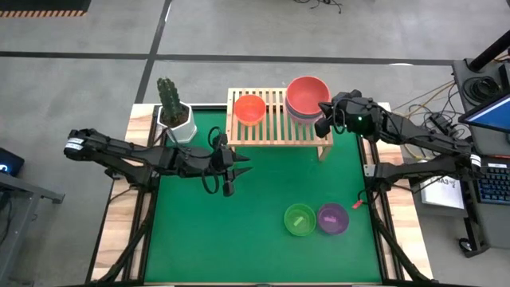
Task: Place and stack bowls onto a shelf
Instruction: Stack the dark orange bowl on top of the light blue bowl on the shelf, then stack the green bowl on top of the light orange bowl on the shelf
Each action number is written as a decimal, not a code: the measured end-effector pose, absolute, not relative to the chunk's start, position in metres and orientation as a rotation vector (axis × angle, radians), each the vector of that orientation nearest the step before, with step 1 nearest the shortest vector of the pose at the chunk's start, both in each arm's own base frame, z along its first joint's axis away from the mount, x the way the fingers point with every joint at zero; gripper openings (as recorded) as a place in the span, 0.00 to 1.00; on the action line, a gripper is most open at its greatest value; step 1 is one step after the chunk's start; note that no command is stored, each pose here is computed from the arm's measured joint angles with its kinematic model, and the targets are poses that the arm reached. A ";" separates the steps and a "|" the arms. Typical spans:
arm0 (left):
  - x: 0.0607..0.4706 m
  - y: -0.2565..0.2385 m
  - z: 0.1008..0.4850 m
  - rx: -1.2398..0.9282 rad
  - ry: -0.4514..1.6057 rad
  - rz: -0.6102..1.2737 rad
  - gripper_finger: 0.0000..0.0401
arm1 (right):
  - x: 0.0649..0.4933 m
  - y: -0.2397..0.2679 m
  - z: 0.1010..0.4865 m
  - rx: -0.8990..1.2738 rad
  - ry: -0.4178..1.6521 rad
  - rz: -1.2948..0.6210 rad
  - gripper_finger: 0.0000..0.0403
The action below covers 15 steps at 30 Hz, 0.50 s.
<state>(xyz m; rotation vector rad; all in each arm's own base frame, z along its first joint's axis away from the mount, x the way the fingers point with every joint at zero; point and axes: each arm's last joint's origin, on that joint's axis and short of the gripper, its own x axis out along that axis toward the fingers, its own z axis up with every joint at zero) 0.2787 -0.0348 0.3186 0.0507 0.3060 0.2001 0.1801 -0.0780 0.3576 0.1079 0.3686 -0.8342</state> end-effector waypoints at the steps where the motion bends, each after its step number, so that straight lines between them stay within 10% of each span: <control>1: 0.279 -0.035 0.318 0.046 0.310 0.200 0.27 | 0.180 -0.078 0.355 0.116 0.370 -0.836 0.02; 15: 0.282 -0.036 0.316 0.014 0.306 0.203 0.27 | 0.170 -0.079 0.362 0.095 0.321 -0.873 0.02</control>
